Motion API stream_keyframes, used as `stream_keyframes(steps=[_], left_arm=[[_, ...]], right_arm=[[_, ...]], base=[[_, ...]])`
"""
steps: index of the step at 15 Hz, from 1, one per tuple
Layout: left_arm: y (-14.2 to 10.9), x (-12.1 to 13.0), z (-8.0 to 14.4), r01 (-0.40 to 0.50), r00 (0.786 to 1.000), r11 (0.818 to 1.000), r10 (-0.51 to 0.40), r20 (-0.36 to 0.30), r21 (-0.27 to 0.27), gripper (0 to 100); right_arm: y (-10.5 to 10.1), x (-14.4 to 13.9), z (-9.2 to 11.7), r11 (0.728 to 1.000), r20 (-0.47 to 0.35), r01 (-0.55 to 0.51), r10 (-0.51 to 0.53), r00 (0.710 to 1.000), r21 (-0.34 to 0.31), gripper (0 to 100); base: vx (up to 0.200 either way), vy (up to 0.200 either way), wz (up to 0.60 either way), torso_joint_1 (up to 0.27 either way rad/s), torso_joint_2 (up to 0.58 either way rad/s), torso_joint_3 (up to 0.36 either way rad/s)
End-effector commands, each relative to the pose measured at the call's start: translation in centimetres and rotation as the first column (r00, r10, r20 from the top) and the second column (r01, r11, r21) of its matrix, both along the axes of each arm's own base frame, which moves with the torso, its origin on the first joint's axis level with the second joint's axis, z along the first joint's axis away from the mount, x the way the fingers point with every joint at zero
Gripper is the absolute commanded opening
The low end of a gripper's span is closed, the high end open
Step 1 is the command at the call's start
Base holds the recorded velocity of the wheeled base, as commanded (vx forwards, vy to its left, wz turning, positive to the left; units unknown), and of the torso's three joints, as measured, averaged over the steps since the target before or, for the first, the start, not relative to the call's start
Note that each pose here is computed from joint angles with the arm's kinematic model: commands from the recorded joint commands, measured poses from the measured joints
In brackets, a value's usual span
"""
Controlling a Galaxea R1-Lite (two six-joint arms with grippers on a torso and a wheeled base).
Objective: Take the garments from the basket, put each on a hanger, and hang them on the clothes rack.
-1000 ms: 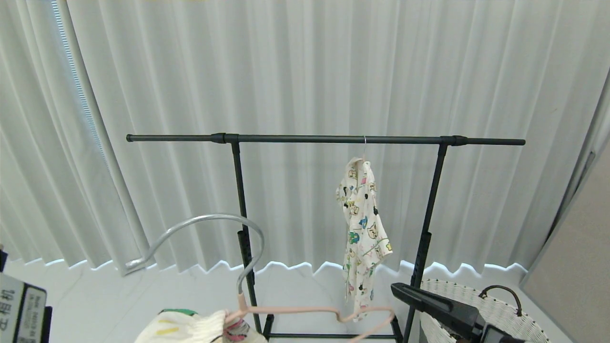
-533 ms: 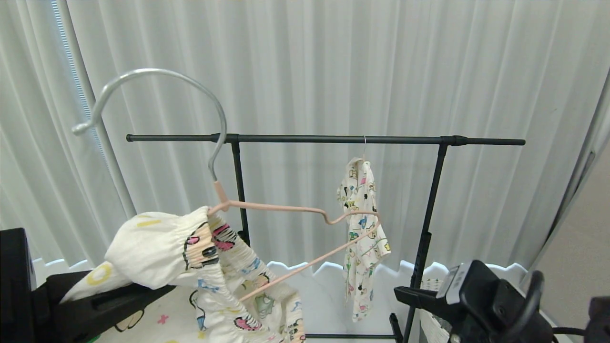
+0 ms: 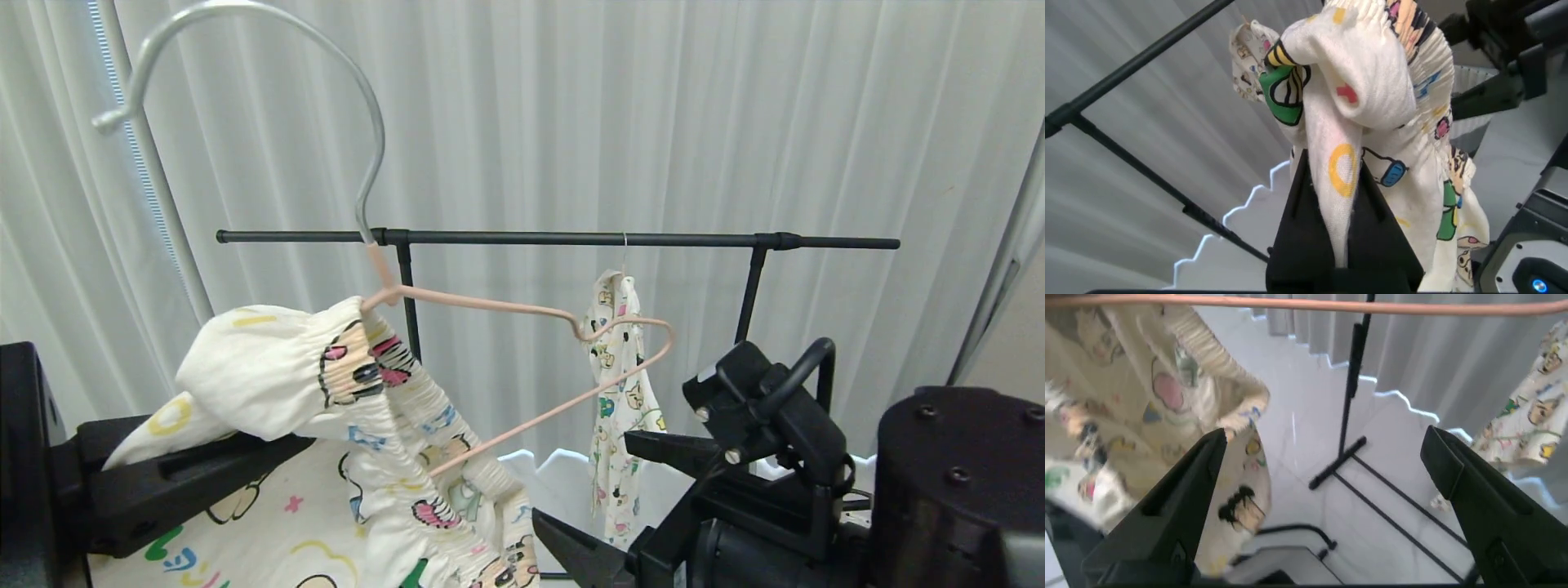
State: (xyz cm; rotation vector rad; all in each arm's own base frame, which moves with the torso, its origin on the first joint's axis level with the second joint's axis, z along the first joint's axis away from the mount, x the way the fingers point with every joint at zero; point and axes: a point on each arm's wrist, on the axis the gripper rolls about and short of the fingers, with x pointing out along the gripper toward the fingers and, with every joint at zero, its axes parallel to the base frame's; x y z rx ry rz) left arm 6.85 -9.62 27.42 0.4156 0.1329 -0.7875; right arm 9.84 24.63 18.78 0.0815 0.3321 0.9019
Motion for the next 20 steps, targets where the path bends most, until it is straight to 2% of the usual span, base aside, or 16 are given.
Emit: stream_keyframes(steps=[1,4,6,8,10,12,14,17,20], left_arm=[[-0.4,0.3,0.0,0.000,1.000,1.000,0.000,-0.002,0.008,0],[-0.7,0.4,0.1,0.000,1.000,1.000,0.000,-0.003,0.009,0],[-0.9,0.6,0.6,-0.001,1.000,1.000,0.001,0.003,-0.004,0],[-0.9,0.6,0.9,-0.001,1.000,1.000,0.001,0.008,-0.011,0],[-0.7,0.5,0.8,-0.001,1.000,1.000,0.001,0.009,-0.013,0],[-0.7,0.5,0.8,-0.002,1.000,1.000,0.002,0.008,-0.011,0],[-0.7,0.5,0.5,-0.002,1.000,1.000,0.002,0.004,-0.005,0],[-0.3,0.2,-0.3,0.002,1.000,1.000,-0.002,0.003,0.020,0],[0.9,-0.6,-2.1,0.019,0.999,0.996,-0.021,0.025,0.084,0]], right_arm=[[2.5,-0.4,-1.5,0.999,-0.012,-0.042,0.042,0.999,-0.029,100],[3.6,-1.4,-1.9,0.995,-0.016,-0.087,0.086,0.996,-0.039,100],[4.0,-1.3,-2.5,0.996,-0.017,-0.071,0.070,0.997,-0.062,100],[4.4,-1.0,-3.6,0.994,-0.005,-0.003,0.002,1.000,-0.108,100],[3.7,0.1,-4.5,0.983,0.015,0.097,-0.096,0.995,-0.157,100],[1.9,1.8,-5.3,0.955,0.047,0.203,-0.198,0.979,-0.217,100],[-0.7,4.0,-5.8,0.904,0.101,0.324,-0.308,0.946,-0.278,100],[-3.9,6.6,-5.3,0.842,0.151,0.449,-0.423,0.894,-0.300,100],[-5.9,8.3,-4.5,0.797,0.188,0.525,-0.490,0.851,-0.299,100]], base=[[0.000,0.000,0.00,0.000,0.00,0.000],[0.000,0.000,0.00,0.000,0.00,0.000],[0.000,0.000,0.00,0.000,0.00,0.000],[0.000,0.000,0.00,0.000,0.00,0.000],[0.000,0.000,0.00,0.000,0.00,0.000],[0.000,0.000,0.00,0.000,0.00,0.000],[0.000,0.000,0.00,0.000,0.00,0.000],[0.000,0.000,0.00,0.000,0.00,0.000],[0.000,0.000,0.00,0.000,0.00,0.000]])
